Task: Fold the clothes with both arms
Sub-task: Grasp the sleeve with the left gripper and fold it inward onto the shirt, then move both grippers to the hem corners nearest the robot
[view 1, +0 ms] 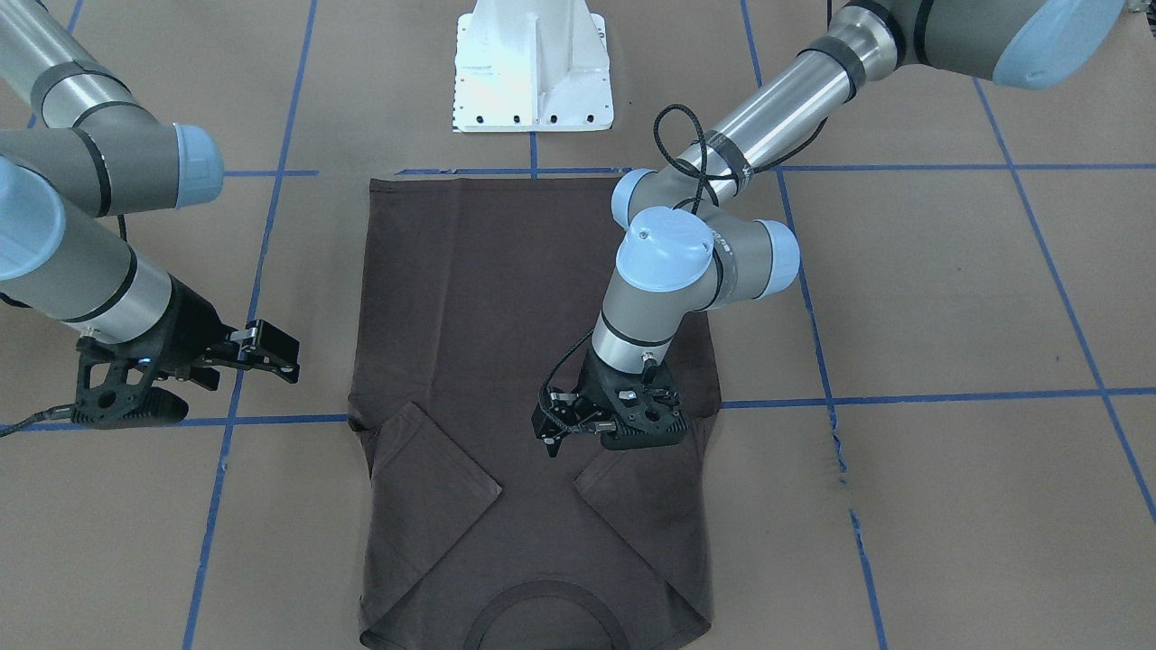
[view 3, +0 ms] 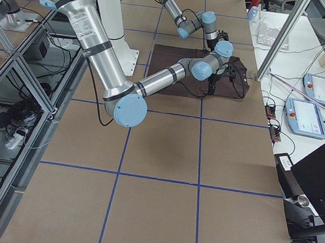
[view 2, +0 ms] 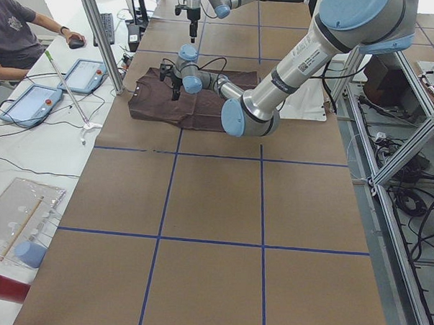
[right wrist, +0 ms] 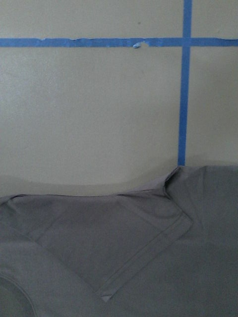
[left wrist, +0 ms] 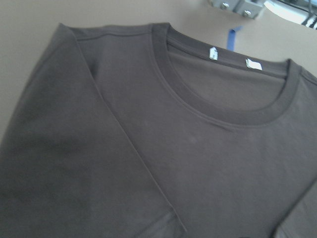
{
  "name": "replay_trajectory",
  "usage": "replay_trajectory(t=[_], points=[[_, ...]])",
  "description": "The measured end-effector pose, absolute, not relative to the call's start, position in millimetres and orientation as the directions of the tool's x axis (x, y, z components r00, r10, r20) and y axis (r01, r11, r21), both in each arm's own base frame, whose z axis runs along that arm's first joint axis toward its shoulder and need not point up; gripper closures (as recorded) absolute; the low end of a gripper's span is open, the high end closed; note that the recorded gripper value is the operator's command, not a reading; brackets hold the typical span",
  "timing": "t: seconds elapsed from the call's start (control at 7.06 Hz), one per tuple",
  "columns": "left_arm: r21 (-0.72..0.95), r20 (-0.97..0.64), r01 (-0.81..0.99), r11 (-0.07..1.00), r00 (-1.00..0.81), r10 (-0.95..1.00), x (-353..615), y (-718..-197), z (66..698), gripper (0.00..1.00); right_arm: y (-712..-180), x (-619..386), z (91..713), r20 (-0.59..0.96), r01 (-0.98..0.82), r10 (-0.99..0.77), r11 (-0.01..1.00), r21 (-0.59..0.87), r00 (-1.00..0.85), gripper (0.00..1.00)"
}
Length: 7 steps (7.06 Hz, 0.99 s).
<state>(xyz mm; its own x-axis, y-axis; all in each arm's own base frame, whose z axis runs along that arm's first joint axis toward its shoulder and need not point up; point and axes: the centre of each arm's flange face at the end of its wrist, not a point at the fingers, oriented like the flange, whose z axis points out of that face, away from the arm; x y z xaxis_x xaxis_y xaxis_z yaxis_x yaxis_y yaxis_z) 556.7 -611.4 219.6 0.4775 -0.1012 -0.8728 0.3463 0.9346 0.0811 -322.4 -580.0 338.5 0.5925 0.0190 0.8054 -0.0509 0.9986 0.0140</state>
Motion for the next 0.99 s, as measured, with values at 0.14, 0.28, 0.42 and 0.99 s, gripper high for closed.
replay_trajectory(t=[0.14, 0.28, 0.42, 0.99], points=[[0.099, -0.867, 0.312, 0.945, 0.493, -0.072, 532, -589, 224, 0.0, -539, -333, 340, 0.799, -0.071, 0.037, 0.997, 0.007, 0.6, 0.0], [0.14, -0.853, 0.273, 0.952, 0.522, -0.024, 497, -561, 230, 0.0, -492, -344, 338, 0.8, -0.094, 0.076, 0.995, -0.024, 0.595, 0.0], [0.186, -0.833, 0.232, 0.955, 0.552, 0.028, 462, -531, 239, 0.0, -437, -362, 338, 0.805, -0.126, 0.126, 0.99, -0.064, 0.58, 0.0], [0.225, -0.823, 0.169, 0.96, 0.56, 0.094, 408, -481, 248, 0.0, -258, -460, 368, 0.788, -0.243, 0.232, 0.964, -0.108, 0.571, 0.0]])
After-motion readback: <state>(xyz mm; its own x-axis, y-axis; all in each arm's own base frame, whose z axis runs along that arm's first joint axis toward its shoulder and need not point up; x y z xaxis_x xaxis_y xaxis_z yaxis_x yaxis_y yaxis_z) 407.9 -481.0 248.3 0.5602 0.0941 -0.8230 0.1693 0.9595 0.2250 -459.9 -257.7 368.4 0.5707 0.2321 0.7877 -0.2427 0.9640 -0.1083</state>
